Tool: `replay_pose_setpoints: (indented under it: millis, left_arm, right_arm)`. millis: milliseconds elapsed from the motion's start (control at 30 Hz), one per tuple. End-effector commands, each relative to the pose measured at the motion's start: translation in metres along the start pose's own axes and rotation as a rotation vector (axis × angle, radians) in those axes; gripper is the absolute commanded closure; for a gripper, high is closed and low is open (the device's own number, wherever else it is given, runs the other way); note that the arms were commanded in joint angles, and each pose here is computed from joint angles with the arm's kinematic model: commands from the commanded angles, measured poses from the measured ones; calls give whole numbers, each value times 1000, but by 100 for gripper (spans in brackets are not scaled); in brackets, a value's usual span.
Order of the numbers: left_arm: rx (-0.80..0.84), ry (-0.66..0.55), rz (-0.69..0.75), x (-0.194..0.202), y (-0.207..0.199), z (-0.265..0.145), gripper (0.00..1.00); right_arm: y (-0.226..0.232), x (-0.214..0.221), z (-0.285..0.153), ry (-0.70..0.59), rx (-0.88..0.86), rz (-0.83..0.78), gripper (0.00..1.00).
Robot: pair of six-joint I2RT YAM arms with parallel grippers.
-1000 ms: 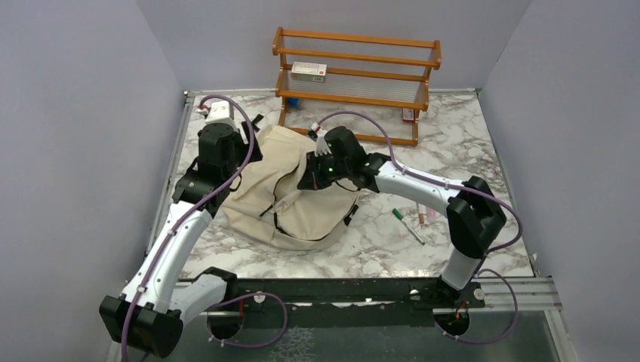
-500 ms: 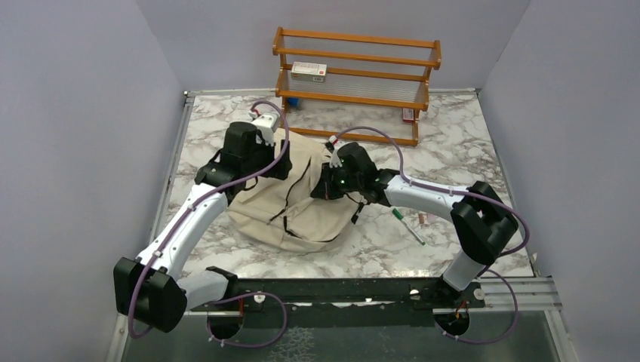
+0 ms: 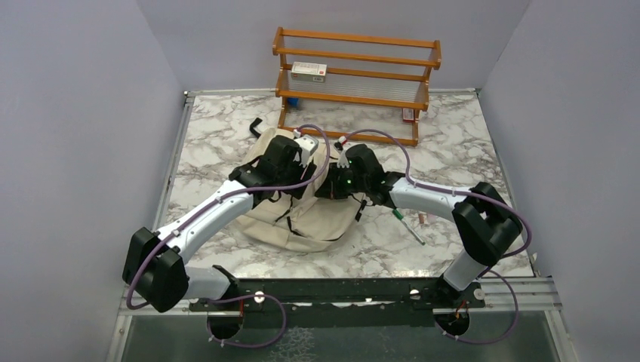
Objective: Pack the student bag
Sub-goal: Adjust the student bag at the center of the board.
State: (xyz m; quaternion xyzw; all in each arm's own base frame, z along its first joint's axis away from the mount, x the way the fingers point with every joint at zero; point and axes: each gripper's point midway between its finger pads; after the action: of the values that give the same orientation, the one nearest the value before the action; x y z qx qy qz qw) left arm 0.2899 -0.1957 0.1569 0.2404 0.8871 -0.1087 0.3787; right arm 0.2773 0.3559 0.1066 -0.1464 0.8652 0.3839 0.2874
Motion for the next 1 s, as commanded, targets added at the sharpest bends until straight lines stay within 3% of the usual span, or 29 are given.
replay_pose_setpoints:
  millis: [0, 233, 533, 767, 967]
  left_arm:
    - [-93, 39, 46, 7, 15, 5, 34]
    - [-91, 70, 78, 11, 7, 18, 35]
    - [-182, 99, 176, 15, 16, 23, 52]
    - [-231, 93, 211, 8, 20, 20, 75]
    - [-268, 10, 174, -22, 24, 4, 96]
  right_arm:
    - [3, -4, -8, -15, -29, 7, 100]
    - [1, -4, -10, -16, -32, 18, 99]
    - [-2, -3, -10, -15, -33, 27, 99]
    - [-2, -2, -10, -12, -38, 34, 99]
    - [-3, 2, -11, -4, -41, 40, 99]
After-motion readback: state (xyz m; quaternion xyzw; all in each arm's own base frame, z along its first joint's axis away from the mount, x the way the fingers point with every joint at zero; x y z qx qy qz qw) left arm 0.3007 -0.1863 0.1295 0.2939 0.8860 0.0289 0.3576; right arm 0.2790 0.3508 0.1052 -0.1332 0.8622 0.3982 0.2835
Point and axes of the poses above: each gripper's point midway between its finger pads, its own z axis out along the fingers, its own y axis along the line the jaws close on, x = y × z, and after that the axes turned 4 degrees about -z, right-handed
